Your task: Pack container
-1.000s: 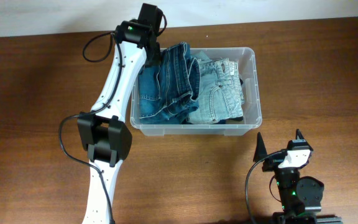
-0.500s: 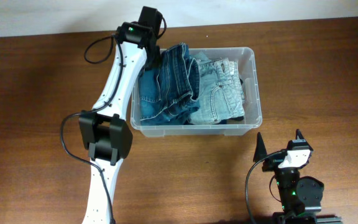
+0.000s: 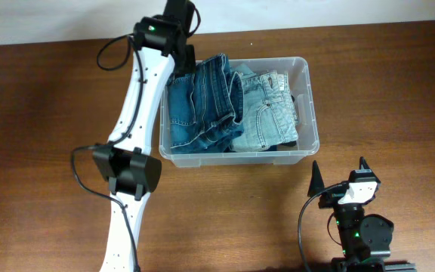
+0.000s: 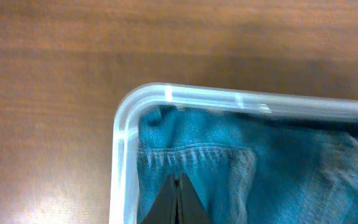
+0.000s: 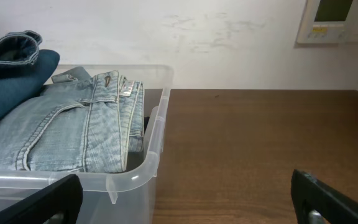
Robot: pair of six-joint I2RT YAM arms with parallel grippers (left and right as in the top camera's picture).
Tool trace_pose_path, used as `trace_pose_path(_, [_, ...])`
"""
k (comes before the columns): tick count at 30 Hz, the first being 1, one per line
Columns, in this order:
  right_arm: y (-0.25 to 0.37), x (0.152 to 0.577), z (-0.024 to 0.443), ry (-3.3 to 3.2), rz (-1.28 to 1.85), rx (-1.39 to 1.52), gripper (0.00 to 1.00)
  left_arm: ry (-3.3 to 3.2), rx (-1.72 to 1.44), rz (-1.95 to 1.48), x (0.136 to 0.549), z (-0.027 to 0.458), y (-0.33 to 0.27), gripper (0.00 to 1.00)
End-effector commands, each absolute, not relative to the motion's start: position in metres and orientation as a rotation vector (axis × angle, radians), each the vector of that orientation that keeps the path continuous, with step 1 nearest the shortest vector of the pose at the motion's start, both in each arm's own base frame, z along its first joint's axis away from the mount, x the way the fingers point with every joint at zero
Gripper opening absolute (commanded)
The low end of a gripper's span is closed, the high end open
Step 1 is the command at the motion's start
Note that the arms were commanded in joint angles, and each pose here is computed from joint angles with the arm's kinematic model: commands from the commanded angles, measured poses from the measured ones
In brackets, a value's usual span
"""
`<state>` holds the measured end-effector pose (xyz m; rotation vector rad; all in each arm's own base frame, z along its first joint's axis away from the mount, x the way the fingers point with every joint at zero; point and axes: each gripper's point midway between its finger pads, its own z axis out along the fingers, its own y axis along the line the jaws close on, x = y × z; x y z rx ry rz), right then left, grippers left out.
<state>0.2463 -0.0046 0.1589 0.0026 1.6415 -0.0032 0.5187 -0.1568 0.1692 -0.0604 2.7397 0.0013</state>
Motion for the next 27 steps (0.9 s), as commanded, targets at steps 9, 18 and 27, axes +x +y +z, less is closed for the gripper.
trace_pose_path(9, [-0.006, 0.246, 0.157, 1.643, -0.012, 0.006, 0.98, 2.935, 0.160, -0.316, 0.436, 0.189, -0.227, 0.01])
trace_pose_path(18, [-0.006, 0.246, 0.157, 1.643, -0.012, 0.006, 0.98, 2.951, 0.366, -0.320, 0.412, 0.156, -0.292, 0.01])
trace_pose_path(27, [-0.006, 0.246, 0.157, 1.643, -0.012, 0.006, 0.98, 3.026, 0.456, -0.246, 0.395, 0.081, -0.314, 0.01])
